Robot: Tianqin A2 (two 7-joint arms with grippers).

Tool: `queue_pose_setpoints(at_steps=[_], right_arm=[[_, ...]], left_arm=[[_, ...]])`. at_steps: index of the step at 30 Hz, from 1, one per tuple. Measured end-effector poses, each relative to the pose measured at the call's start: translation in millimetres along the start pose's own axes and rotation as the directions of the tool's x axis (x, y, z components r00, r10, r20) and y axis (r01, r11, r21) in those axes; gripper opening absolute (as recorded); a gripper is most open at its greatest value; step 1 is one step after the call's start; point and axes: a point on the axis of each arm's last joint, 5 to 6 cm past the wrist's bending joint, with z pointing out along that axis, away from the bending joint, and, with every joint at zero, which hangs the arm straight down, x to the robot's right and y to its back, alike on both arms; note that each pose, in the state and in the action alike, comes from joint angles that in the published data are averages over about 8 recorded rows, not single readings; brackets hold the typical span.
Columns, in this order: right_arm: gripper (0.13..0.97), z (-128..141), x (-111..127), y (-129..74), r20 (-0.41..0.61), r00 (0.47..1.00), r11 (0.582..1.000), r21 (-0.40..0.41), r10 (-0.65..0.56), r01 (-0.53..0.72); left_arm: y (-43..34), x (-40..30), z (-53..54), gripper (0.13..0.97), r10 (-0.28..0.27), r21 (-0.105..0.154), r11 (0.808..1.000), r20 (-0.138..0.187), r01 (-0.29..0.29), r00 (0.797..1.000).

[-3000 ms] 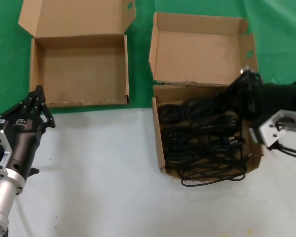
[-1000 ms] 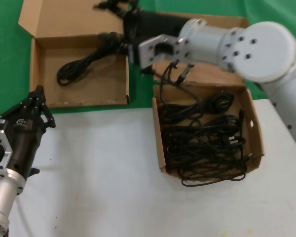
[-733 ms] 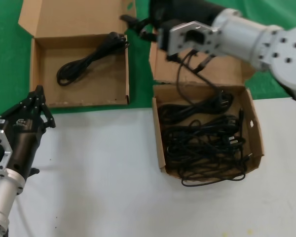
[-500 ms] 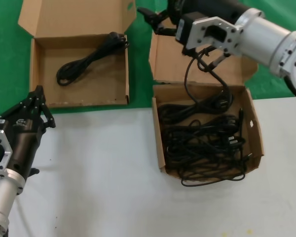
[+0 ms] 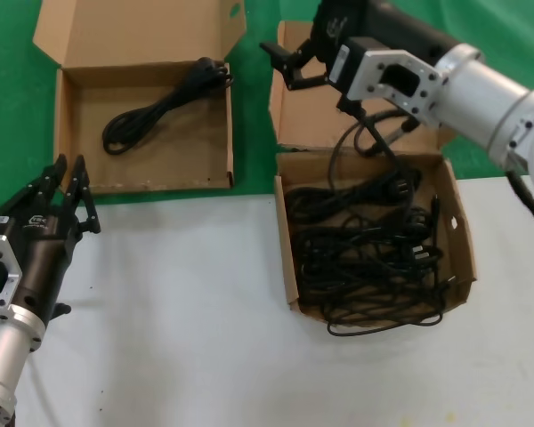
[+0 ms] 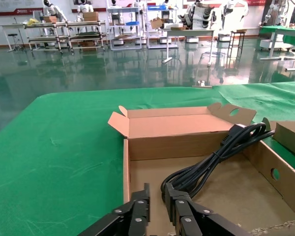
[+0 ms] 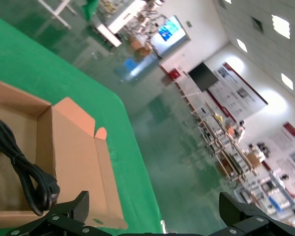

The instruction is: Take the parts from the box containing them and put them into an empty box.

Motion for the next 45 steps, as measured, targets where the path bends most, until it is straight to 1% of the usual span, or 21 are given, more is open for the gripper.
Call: queue_pose_setpoints(at_steps=[2, 5, 10, 13, 14, 21, 22, 23, 31, 32, 40, 44, 45], right_arm=[[0.868, -3.7, -5.5, 1.9, -0.007, 0.999, 0.999, -0.008, 0.036, -0.036], [0.898, -9.9, -14.3, 4.8, -0.02, 0.996, 0.996, -0.02, 0.092, -0.092], [0.949, -20.9, -28.9, 9.6, -0.043, 0.982, 0.982, -0.042, 0.184, -0.186], [0.953, -28.0, -37.7, 12.3, -0.059, 0.969, 0.969, -0.055, 0.239, -0.242], [0.955, -30.4, -40.6, 13.2, -0.065, 0.964, 0.964, -0.06, 0.257, -0.26], [0.966, -48.2, -60.6, 19.1, -0.108, 0.921, 0.918, -0.092, 0.375, -0.385], [0.966, -50.9, -63.4, 19.9, -0.114, 0.913, 0.911, -0.096, 0.391, -0.402], [0.966, -53.6, -66.2, 20.6, -0.121, 0.905, 0.902, -0.101, 0.407, -0.419], [0.966, -76.0, -88.0, 26.1, -0.181, 0.834, 0.827, -0.134, 0.521, -0.546], [0.966, -79.0, -90.7, 26.7, -0.189, 0.824, 0.817, -0.138, 0.534, -0.561], [0.966, -103.3, -111.1, 31.0, -0.258, 0.738, 0.723, -0.167, 0.624, -0.67], [0.966, -116.2, -121.0, 32.6, -0.295, 0.69, 0.672, -0.178, 0.661, -0.719], [0.966, -119.4, -123.3, 33.0, -0.304, 0.679, 0.659, -0.181, 0.669, -0.73]], left_arm=[[0.2, -0.1, -0.1, 0.198, 0.0, -0.001, 1.0, 0.001, 0.0, 1.0], [0.5, -0.2, -0.3, 0.198, 0.0, -0.001, 1.0, 0.002, 0.0, 1.0], [0.9, -0.4, -0.6, 0.27, 0.001, -0.003, 1.0, 0.004, 0.0, 1.0], [1.2, -0.5, -0.7, 0.313, 0.001, -0.004, 1.0, 0.006, -0.001, 1.0], [1.3, -0.5, -0.8, 0.313, 0.001, -0.004, 1.0, 0.006, -0.001, 1.0], [2.0, -0.8, -1.2, 0.471, 0.001, -0.007, 1.0, 0.009, -0.001, 1.0], [2.1, -0.8, -1.3, 0.494, 0.001, -0.007, 1.0, 0.01, -0.001, 1.0], [2.2, -0.8, -1.3, 0.494, 0.001, -0.007, 1.0, 0.01, -0.001, 1.0], [3.0, -1.1, -1.8, 0.706, 0.001, -0.01, 1.0, 0.013, -0.001, 1.0], [3.0, -1.1, -1.9, 0.706, 0.002, -0.01, 1.0, 0.014, -0.001, 1.0], [3.8, -1.4, -2.3, 0.857, 0.002, -0.013, 1.0, 0.017, -0.002, 1.0], [4.2, -1.6, -2.6, 0.857, 0.002, -0.014, 1.0, 0.019, -0.002, 1.0], [4.3, -1.6, -2.6, 0.868, 0.002, -0.014, 1.0, 0.019, -0.002, 1.0]])
